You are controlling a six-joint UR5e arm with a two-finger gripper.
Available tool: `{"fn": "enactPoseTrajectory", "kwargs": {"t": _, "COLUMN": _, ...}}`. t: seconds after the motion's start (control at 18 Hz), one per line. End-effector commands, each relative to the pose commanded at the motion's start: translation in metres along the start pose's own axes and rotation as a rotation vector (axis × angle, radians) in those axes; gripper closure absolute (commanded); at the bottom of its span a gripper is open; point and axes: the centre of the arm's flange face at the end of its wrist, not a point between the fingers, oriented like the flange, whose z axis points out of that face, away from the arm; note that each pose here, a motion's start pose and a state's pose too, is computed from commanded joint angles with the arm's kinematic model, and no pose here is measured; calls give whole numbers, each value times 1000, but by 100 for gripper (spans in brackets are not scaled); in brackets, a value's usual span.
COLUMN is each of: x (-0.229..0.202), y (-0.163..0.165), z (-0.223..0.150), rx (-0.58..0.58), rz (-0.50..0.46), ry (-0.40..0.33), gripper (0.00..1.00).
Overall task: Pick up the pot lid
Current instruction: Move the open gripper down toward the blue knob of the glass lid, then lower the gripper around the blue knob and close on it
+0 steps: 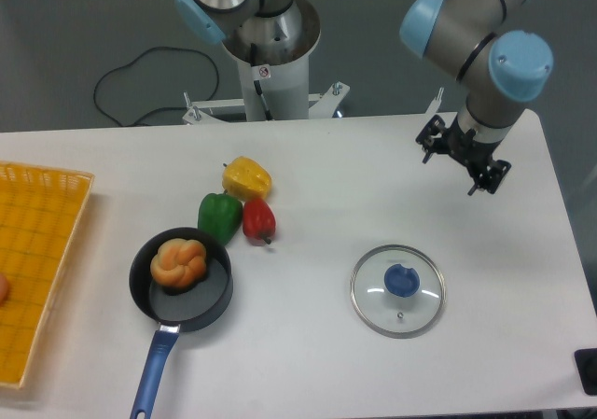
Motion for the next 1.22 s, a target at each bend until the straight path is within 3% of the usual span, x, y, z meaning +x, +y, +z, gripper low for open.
{"fn": "enactPoseTrajectory", "kwargs": {"t": 0.33, "x": -5, "y": -42, "z": 29, "rx": 32, "rz": -114, "ry": -49, "gripper": 0}}
{"fn": "enactPoseTrajectory", "kwargs": {"t": 0.89, "x": -19, "y": -93, "z": 53, "rx": 28, "rz": -68, "ry": -43, "gripper": 0}}
{"fn": "enactPoseTrajectory", "kwargs": {"t": 1.22, "x": -12, "y": -107, "z": 59, "rx": 25, "rz": -60, "ry": -37, "gripper": 0}}
